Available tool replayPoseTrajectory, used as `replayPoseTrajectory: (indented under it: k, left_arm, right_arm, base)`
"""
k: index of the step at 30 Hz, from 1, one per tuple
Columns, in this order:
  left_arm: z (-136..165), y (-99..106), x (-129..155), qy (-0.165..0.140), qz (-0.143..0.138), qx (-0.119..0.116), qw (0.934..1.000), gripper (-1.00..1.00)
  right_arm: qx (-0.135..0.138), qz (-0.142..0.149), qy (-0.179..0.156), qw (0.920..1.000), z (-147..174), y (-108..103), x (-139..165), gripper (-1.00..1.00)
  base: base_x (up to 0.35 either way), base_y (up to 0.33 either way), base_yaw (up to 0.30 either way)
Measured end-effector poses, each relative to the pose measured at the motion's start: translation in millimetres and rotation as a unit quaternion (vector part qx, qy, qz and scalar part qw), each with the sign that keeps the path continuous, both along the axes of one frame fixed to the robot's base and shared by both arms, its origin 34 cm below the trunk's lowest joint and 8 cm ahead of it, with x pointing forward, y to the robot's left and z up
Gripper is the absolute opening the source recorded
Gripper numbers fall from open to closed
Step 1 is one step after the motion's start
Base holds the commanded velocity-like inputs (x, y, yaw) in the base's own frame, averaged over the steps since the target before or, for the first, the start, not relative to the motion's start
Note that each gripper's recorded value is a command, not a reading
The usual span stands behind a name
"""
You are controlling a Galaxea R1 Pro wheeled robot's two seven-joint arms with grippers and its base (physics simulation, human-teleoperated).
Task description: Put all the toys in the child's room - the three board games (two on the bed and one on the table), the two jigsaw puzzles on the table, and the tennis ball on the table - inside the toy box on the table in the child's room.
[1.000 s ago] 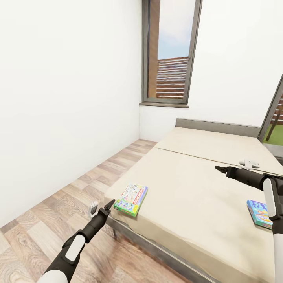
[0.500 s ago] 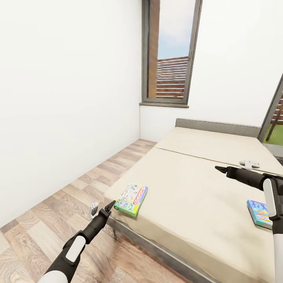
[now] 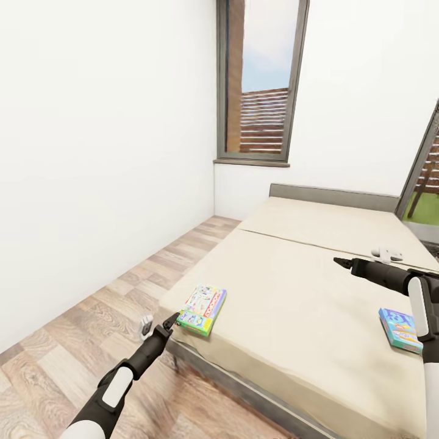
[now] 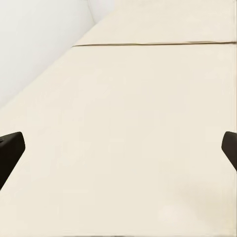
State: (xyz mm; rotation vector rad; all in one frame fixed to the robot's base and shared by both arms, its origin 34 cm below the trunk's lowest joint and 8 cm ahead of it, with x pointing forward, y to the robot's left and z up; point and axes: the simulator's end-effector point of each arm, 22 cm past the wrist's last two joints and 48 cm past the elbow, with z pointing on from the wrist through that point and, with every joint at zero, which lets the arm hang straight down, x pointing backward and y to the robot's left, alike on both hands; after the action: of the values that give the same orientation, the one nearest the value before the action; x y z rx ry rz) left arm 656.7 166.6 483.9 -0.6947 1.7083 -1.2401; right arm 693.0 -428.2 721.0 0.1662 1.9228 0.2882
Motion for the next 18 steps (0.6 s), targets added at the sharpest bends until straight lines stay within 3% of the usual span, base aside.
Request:
replayPoseTrajectory:
  k: [7,18]
  left_arm:
    - [-0.3,-0.8,-0.2,0.0,0.0,-0.001,1.0,1.0]
    - [-1.3,-3.3,-1.0,0.002,-0.001,-0.002,1.0,1.0]
  right_arm:
    - [0.0,0.0,0.0,1.0,0.0,0.0,0.0,1.0]
    - [0.0,0.0,0.0,1.0,-0.1,0.1,0.1,1.0]
  base:
    - [0.0,0.0,-0.162]
    - [0.0,0.0,-0.044]
